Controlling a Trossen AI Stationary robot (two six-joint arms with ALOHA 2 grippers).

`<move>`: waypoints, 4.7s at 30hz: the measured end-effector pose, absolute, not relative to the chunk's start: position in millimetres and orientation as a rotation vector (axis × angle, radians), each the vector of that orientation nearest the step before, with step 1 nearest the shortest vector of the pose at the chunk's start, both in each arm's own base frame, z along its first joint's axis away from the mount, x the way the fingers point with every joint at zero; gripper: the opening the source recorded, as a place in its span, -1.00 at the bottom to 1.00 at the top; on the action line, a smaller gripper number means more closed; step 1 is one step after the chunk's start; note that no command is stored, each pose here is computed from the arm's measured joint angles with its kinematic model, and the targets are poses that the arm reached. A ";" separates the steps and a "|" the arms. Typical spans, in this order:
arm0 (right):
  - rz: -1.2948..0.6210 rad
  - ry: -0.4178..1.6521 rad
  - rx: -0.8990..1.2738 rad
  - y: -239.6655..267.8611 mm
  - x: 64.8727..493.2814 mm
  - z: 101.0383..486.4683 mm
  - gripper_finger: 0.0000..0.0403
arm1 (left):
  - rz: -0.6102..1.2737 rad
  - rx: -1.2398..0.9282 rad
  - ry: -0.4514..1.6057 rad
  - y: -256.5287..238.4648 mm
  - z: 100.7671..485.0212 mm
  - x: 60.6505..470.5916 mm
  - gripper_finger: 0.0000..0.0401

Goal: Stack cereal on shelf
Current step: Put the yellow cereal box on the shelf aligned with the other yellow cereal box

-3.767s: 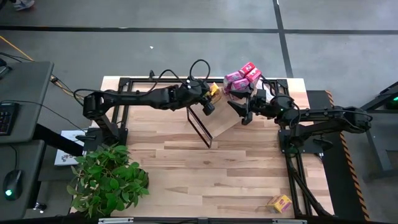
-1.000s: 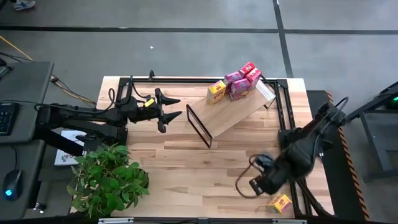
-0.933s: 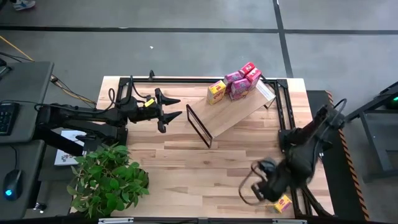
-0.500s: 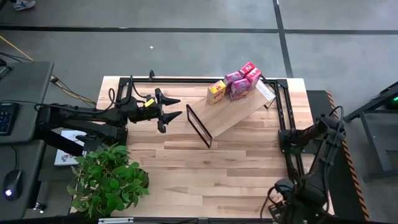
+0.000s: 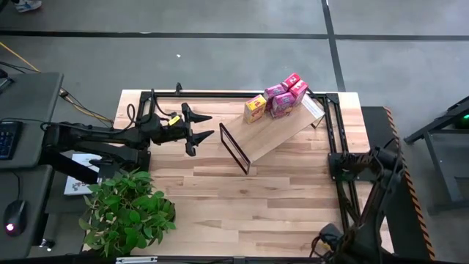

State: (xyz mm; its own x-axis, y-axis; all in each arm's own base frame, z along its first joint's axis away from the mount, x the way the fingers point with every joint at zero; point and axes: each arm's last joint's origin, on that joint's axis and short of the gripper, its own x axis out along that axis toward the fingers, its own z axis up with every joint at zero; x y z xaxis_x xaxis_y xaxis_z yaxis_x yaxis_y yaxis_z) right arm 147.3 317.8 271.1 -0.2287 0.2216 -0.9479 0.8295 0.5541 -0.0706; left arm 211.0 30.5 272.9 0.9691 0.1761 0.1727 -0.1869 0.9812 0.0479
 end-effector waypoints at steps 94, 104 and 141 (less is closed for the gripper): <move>-0.834 1.178 0.100 343.9 128.7 152.0 -1.00 | 0.186 0.091 -0.184 30.4 274.7 210.8 0.18; -0.812 1.156 0.057 335.4 151.7 152.2 -1.00 | 0.186 0.091 -0.185 30.4 274.7 210.7 0.18; -0.546 1.260 0.376 320.4 237.7 288.0 0.16 | 0.185 0.089 -0.180 30.1 274.2 210.9 0.18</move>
